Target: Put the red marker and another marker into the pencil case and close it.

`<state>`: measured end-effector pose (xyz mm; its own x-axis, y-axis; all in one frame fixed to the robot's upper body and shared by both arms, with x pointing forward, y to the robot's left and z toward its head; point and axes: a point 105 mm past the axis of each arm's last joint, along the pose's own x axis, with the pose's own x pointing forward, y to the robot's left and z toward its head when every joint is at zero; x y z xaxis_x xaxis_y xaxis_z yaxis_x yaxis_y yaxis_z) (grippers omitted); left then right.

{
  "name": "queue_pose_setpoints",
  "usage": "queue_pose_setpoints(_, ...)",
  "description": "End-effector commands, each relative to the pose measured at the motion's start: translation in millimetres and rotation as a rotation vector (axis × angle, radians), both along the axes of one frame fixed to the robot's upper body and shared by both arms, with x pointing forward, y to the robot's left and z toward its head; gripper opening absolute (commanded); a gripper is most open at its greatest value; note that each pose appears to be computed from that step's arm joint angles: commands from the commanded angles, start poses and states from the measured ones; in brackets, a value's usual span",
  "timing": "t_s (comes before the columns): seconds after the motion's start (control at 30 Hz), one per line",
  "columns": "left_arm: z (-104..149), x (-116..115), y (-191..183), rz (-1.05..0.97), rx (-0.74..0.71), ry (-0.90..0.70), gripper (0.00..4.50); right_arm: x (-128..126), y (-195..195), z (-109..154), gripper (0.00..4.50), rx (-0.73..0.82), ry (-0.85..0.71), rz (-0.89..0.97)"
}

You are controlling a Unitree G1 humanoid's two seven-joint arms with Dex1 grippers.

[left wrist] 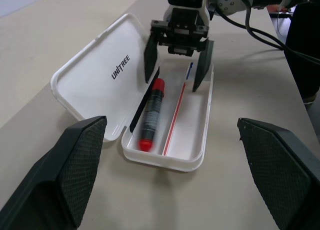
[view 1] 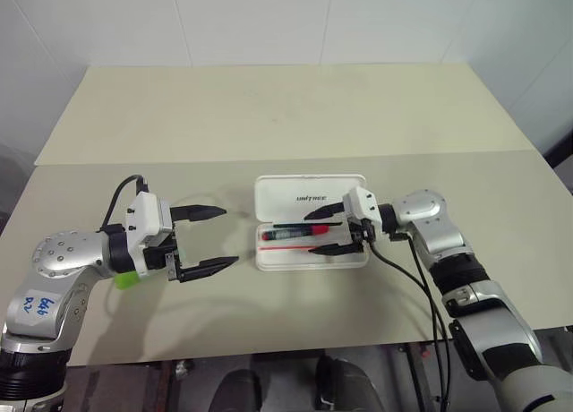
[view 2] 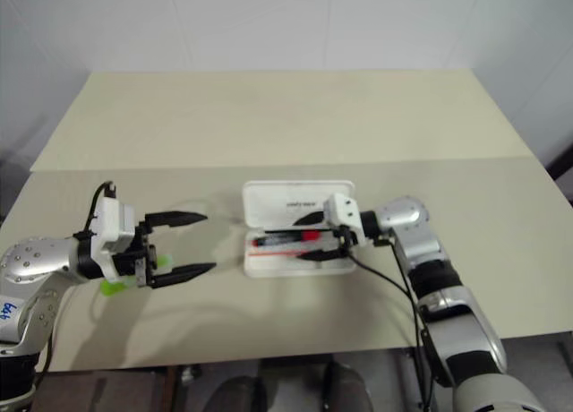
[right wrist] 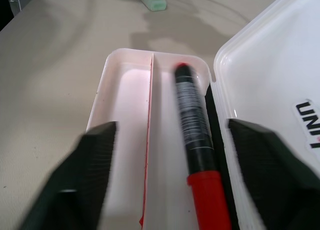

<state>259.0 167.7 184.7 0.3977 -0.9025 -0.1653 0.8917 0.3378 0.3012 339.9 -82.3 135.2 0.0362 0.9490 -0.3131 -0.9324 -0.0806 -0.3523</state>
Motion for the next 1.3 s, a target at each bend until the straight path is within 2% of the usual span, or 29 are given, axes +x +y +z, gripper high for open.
queue_pose_setpoints(0.03, 8.6, -2.7, -2.9, -0.012, -0.007, -0.037, 4.5, -3.8, 4.3, 23.6, 4.48, 0.075, -0.052, 0.032)
queue_pose_setpoints(0.33, 4.9, -9.4, 10.4, 0.097, -0.026, -0.047, 4.5, -48.1, -1.2, 60.6, 4.48, 0.202, 0.032, 0.133)
queue_pose_setpoints(0.57, -12.1, -37.3, 71.1, 0.399, -0.02, -0.038, 4.5, -47.0, -33.7, 90.6, 4.48, 0.231, 0.017, 0.0)
queue_pose_setpoints(0.77, -27.3, -50.1, 112.7, 0.531, 0.023, -0.025, 4.5, -30.8, -58.9, 92.9, 4.48, 0.21, -0.027, -0.109)
queue_pose_setpoints(0.93, -45.5, -54.7, 135.4, 0.54, 0.104, 0.012, 4.5, -30.7, -63.4, 89.0, 4.48, 0.191, -0.036, -0.094)
queue_pose_setpoints(1.07, -62.7, -48.1, 158.3, 0.554, 0.135, 0.079, 4.5, -33.4, -67.9, 89.4, 4.48, 0.162, -0.066, -0.052)
queue_pose_setpoints(1.3, -71.8, -30.9, 167.0, 0.527, 0.148, 0.113, 4.5, -47.6, -66.3, 82.6, 4.48, 0.108, -0.046, 0.032)
